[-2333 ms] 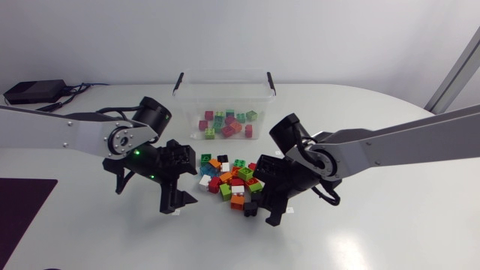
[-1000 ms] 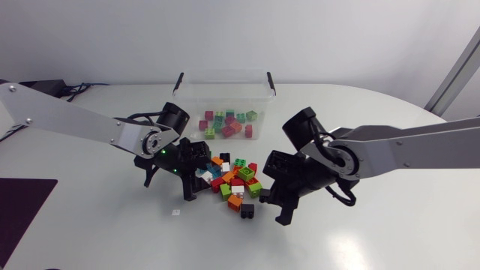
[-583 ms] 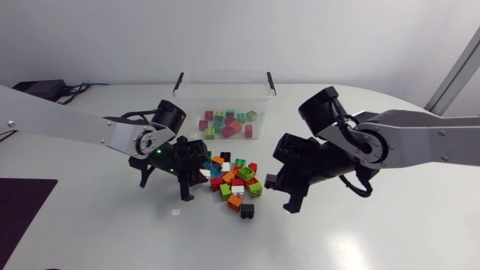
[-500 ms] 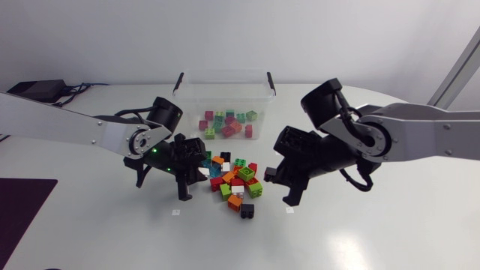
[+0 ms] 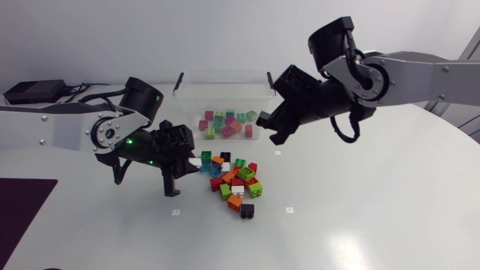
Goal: Place the duplo bricks in the container
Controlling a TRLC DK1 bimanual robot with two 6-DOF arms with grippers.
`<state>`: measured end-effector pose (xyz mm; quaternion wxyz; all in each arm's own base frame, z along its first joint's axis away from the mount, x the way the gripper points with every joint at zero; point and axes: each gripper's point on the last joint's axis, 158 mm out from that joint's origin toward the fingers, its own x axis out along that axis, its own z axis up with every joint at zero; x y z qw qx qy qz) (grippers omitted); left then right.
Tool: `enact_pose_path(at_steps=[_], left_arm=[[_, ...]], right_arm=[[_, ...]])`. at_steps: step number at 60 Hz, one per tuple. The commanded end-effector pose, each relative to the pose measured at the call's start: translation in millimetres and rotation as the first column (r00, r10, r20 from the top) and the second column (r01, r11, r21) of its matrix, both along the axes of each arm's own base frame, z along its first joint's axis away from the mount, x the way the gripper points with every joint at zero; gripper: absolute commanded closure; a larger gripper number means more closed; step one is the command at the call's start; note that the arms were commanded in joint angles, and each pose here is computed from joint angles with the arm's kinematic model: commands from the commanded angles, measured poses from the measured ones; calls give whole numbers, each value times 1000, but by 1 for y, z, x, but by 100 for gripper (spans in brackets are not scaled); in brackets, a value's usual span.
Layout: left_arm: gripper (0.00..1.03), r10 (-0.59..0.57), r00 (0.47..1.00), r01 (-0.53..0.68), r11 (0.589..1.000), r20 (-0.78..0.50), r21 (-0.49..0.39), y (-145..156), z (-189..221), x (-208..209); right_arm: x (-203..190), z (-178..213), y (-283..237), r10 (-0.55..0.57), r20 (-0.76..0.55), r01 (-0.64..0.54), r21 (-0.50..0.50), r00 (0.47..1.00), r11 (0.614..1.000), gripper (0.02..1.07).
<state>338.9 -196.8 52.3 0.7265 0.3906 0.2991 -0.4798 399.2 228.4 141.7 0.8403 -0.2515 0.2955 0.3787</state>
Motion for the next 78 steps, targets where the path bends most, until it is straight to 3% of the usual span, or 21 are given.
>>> enact_pose_path(at_steps=[1, 32, 51, 55, 59, 63, 69, 78], left_arm=[[79, 2, 1000, -2, 1000, 1, -11, 2, 8, -5], [79, -4, 998, 10, 996, 67, -91, -10, 57, 15], [79, 32, 995, -20, 992, 98, -128, -10, 76, 50], [79, 42, 993, -27, 990, 108, -138, -9, 82, 58], [79, 57, 992, -39, 988, 116, -152, -9, 88, 69], [79, 83, 989, -61, 982, 122, -177, -7, 97, 86], [79, 105, 986, -77, 976, 131, -205, -8, 108, 102], [79, 128, 983, -92, 964, 134, -251, -13, 121, 122]], right_arm=[[21, 2, 6, -37, -6, 38, 37, 999, 999, 90], [110, 37, 22, -135, 67, 124, 137, 989, 983, 90], [152, 30, 26, -180, 76, 167, 153, 981, 974, 88], [159, 25, 28, -183, 65, 172, 150, 981, 974, 76], [165, 23, 28, -191, 57, 180, 153, 980, 972, 42], [167, 26, 29, -196, 63, 185, 152, 979, 971, 17], [166, 34, 28, -198, 71, 185, 159, 978, 970, 11], [154, 49, 25, -196, 81, 181, 165, 977, 970, 11]])
